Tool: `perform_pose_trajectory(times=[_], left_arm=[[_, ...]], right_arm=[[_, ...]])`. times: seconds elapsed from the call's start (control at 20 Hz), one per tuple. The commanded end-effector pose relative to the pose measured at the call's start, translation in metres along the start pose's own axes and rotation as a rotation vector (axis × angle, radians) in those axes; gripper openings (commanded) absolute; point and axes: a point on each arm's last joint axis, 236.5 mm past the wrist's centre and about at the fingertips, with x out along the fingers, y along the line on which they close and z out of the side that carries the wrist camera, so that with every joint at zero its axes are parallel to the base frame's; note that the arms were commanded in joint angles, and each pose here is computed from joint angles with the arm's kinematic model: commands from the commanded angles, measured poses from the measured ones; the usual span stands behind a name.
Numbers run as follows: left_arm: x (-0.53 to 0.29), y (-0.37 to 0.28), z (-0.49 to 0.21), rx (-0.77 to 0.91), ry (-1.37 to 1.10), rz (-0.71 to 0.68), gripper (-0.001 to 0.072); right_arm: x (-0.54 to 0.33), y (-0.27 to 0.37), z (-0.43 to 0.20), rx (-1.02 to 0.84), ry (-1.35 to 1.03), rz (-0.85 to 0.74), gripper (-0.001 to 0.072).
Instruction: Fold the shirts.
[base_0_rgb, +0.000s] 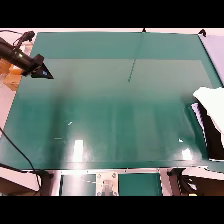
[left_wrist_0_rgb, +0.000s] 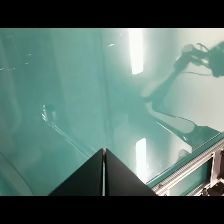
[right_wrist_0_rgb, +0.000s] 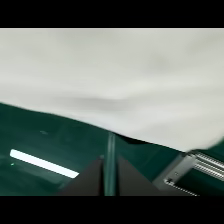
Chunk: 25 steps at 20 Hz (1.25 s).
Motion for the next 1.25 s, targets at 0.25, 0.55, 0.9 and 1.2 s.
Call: perform_pose_trajectory(times=[0.25, 0.55, 0.9, 1.2], left_arm=[[-0.005, -0.050, -0.044, 0.136, 0.006, 0.139, 0.0022], [0.047, -0.072, -0.159, 0.111, 0.011, 0.133, 0.0022], [0.067, -0.061, -0.202, 0.076, 0.027, 0.130, 0.0023], [0.068, -0.062, -0.199, 0.076, 0.017, 0.126, 0.0023]], right_arm=[[-0.043, 0.214, -0.084, -0.603, -0.208, 0.384, 0.0019], [0.042, 0.199, -0.254, -0.976, -0.092, 0.385, 0.0019], [0.082, 0.180, -0.310, -1.089, -0.024, 0.406, 0.0019], [0.082, 0.180, -0.310, -1.088, -0.024, 0.406, 0.0019]])
